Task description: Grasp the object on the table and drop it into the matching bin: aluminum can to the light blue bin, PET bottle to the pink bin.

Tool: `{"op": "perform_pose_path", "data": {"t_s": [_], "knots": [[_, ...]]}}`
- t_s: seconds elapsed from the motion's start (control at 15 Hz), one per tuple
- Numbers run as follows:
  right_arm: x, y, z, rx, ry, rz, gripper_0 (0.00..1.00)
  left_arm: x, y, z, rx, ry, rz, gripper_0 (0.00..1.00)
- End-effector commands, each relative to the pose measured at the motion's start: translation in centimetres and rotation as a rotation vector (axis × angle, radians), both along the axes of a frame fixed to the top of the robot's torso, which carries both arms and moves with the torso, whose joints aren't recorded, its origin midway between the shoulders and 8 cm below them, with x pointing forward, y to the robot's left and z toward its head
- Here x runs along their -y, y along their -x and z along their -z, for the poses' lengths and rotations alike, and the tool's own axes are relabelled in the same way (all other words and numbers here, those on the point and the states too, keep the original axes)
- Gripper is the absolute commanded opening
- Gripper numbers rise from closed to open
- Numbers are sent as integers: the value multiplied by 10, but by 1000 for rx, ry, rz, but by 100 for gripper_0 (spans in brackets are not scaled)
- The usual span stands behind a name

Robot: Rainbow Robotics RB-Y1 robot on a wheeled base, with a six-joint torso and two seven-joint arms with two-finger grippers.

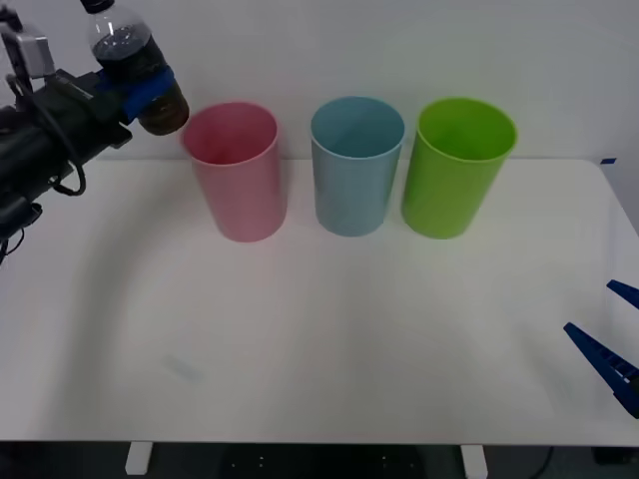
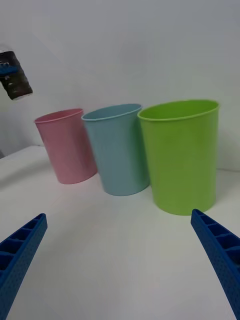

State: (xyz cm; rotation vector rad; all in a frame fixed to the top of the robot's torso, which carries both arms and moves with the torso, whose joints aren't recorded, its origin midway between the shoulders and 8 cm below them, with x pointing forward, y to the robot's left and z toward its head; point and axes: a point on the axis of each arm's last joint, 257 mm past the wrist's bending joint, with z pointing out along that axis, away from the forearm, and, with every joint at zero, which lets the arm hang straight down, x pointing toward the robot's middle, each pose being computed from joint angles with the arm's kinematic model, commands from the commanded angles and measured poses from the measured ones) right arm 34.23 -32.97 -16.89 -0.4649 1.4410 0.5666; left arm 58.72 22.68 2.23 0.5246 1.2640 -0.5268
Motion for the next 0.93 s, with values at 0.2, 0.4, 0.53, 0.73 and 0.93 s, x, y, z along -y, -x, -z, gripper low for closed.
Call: {"op": "perform_pose_path", "data": {"t_s": [0.2,0.4,0.53,0.73,0.93], "knots": [[0,0,0,0,0,0,100,28,-28,-2,-28,-85,21,0],[0,0,0,0,0,0,100,45,-42,-3,-53,-100,40,0],[0,0,0,0,0,0,100,53,-52,-2,-71,-102,47,0],[0,0,0,0,0,0,100,58,-58,-2,-78,-117,45,0],[0,0,0,0,0,0,100,66,-58,0,-79,-100,49,1]]}}
